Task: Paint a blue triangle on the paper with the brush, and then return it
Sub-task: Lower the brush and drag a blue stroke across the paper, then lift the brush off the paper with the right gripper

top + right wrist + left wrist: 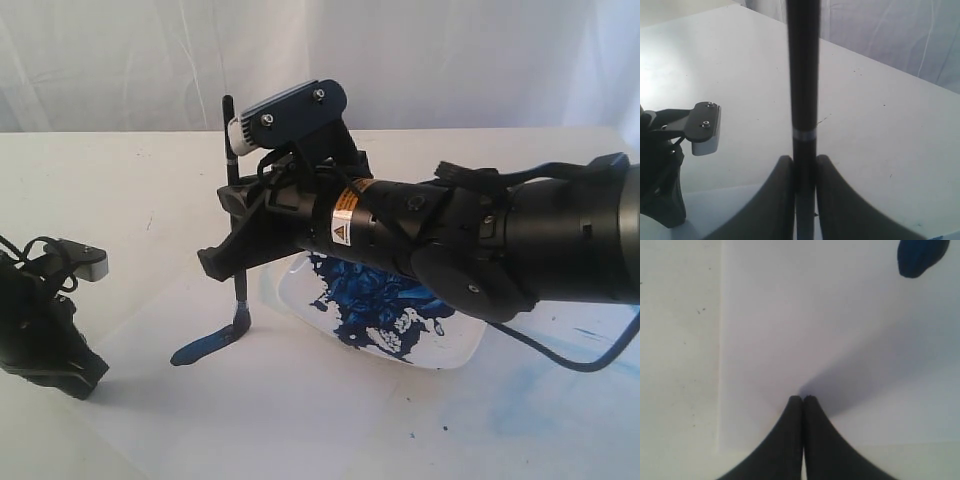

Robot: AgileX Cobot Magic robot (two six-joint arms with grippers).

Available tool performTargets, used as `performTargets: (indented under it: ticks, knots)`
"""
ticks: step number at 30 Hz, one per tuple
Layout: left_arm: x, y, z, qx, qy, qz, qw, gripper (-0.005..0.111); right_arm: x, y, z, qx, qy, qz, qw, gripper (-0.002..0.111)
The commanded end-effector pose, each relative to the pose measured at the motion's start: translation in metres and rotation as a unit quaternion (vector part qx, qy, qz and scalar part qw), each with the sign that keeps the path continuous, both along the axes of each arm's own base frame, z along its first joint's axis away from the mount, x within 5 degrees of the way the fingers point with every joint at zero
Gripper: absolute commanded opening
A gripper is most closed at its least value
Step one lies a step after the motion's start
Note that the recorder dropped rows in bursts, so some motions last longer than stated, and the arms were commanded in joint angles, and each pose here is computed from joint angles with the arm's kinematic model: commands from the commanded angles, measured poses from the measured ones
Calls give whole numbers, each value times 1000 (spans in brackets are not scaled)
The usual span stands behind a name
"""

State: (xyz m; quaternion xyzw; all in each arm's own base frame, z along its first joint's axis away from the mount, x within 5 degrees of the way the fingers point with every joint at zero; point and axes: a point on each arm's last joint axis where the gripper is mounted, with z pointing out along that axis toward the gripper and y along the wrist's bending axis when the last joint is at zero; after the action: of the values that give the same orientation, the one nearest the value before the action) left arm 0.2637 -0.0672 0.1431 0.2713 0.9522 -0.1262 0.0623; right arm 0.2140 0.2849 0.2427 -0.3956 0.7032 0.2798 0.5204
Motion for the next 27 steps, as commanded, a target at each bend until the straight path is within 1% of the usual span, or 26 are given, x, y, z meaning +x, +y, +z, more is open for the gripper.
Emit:
performTargets:
  ticks: [1,4,12,19,22,25,27]
  knots:
    - [-2,-1,0,-3,11,-3,1000,0,2,-3,-1,-24,-10,0,1000,0]
    - [-2,-1,0,-3,11,-3,1000,0,1,-4,1,-26,-17,2,1000,0]
    - [-2,-1,0,-3,11,-3,1000,0,-3,-8,19,-4,-35,3,999,0]
    - [-2,-1,0,-3,11,-3,1000,0,-11,-17,52,60,-64,1,996,0]
    - [-2,-1,0,-3,11,-3,1000,0,-16,-22,65,72,-70,-1,995,0]
    - [-2,-1,0,-3,11,-3,1000,0,-23,-25,72,99,-25,-12,995,0]
    - [-2,-1,0,-3,11,-3,1000,0,-29,-22,73,107,-10,-4,994,0]
